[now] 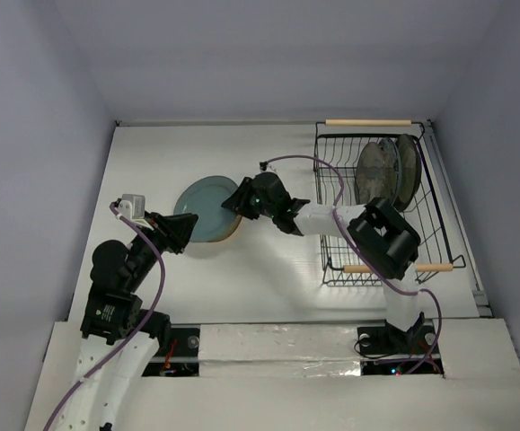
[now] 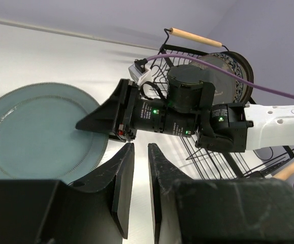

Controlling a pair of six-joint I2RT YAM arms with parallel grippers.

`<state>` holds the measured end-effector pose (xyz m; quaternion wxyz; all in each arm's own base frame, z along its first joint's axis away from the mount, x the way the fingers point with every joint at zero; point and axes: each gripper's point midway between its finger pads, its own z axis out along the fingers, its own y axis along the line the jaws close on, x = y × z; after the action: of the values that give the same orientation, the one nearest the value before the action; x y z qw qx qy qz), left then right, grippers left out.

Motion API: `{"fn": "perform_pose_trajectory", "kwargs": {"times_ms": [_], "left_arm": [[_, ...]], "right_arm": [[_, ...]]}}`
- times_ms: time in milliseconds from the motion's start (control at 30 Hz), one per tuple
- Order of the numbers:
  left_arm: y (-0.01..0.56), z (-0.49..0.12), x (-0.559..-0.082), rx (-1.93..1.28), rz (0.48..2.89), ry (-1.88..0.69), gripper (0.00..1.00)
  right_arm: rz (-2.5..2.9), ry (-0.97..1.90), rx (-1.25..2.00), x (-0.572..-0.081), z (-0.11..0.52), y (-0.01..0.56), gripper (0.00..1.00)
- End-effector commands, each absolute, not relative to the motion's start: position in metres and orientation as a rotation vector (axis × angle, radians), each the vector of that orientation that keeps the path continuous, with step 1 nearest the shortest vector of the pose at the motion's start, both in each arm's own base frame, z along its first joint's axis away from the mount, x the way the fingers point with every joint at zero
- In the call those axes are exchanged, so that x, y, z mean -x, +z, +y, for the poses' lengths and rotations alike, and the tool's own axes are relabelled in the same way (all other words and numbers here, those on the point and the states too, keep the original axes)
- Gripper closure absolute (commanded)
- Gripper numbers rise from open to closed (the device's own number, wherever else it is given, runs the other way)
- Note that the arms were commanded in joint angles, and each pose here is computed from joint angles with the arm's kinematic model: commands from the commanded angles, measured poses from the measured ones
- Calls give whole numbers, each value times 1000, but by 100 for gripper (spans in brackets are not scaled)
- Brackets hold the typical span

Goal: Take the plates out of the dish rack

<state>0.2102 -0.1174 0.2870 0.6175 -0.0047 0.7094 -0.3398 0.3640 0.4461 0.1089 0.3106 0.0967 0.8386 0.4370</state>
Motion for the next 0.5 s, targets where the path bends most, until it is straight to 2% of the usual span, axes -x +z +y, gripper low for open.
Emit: {"fn": "perform_pose_trajectory", "kwargs": {"times_ms": [0,33,67,100,133,233,267,467], "left_arm": [[295,-118,-212,2,1598,-791,85],[294,-119,-212,0,1600,-791,85],[295,-119,-212,0,1597,-793,85],[295,-118,-212,0,1595,-791,85],[295,-118,-212,0,1597,-790,85],[295,-118,-211,0,1594,-791,85],[296,-118,-211,0,1592,-792,85],[296,-118,-211,1,1592,-790,85]], "right_arm": [[2021,1310,-273,-375,458,167,57],[2033,1276,-247,-375,457,164,50],[2051,1251,-230,-375,456,160,38],[2095,1206,-212,-373,452,151,32],[2093,1157,-182,-376,449,152,21],[2140,1024,-125,-377,437,141,10],[2130,990,-120,-380,434,146,3],[2225,694,-11,-376,401,124,0]]}}
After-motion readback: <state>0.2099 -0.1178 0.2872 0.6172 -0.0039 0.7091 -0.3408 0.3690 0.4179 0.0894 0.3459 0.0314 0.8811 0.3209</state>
